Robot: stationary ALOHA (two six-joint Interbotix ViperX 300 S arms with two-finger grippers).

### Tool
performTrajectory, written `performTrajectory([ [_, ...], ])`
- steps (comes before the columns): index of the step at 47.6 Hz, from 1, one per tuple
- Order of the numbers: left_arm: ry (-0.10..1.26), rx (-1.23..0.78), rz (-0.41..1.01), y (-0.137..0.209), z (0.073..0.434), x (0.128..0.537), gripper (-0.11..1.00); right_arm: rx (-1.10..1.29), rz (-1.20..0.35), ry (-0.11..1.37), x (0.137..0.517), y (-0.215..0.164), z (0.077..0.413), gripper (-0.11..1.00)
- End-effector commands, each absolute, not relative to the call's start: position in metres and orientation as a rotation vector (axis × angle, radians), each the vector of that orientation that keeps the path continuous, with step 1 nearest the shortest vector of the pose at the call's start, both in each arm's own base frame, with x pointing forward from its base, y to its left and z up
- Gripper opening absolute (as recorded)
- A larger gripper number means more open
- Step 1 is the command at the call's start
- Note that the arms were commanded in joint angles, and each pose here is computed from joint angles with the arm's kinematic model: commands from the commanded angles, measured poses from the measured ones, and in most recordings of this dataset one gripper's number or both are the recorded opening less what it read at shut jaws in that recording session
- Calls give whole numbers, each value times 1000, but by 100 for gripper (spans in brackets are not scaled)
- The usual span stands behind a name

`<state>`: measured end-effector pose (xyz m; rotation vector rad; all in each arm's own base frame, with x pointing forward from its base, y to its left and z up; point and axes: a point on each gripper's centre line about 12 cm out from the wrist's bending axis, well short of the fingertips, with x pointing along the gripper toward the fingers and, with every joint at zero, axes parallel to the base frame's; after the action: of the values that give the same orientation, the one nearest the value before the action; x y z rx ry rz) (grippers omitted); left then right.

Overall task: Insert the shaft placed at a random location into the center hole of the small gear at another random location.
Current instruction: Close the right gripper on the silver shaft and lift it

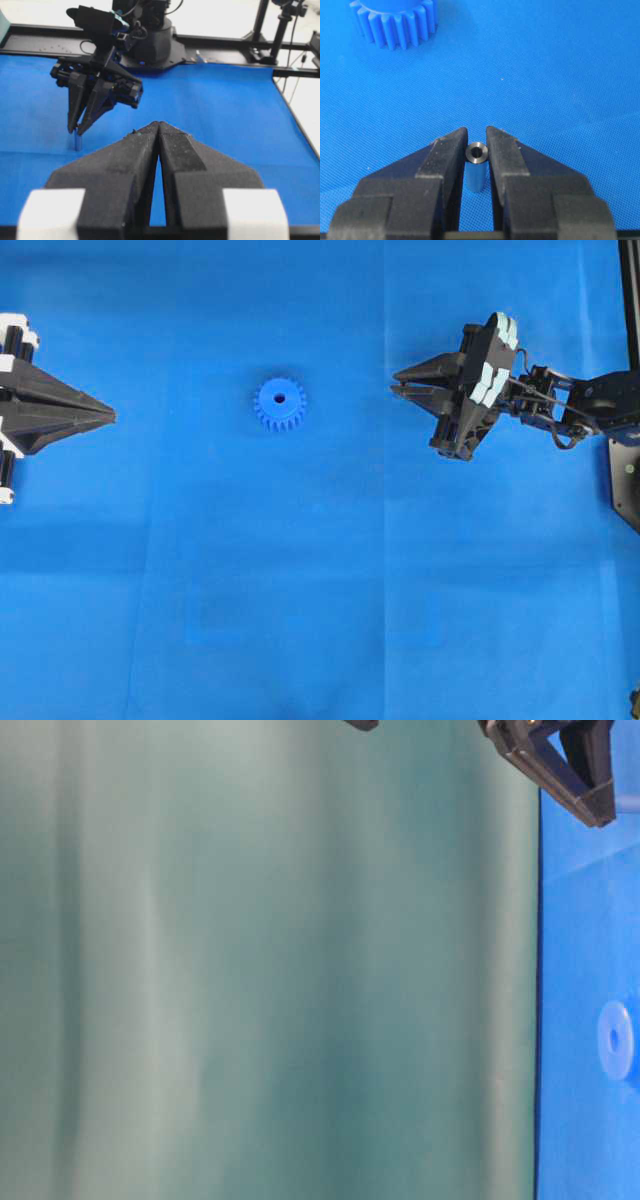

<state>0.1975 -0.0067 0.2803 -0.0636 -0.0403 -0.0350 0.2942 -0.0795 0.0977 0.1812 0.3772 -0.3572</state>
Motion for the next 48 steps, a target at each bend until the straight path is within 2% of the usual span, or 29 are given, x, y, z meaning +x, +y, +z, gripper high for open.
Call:
performTrajectory([
  [1,-48,-67,-30,-6,283,199,0,180,-355,342,296,-80,109,3],
  [22,-48,-67,-31,-6,284,198,0,174,-320,323,297,-76,168,3],
  [36,-48,-65,-31,-6,284,198,0,165,-315,329,309,-79,172,3],
  [48,-44,-67,-30,-6,283,198,0,161,-299,326,345,-82,177,3],
])
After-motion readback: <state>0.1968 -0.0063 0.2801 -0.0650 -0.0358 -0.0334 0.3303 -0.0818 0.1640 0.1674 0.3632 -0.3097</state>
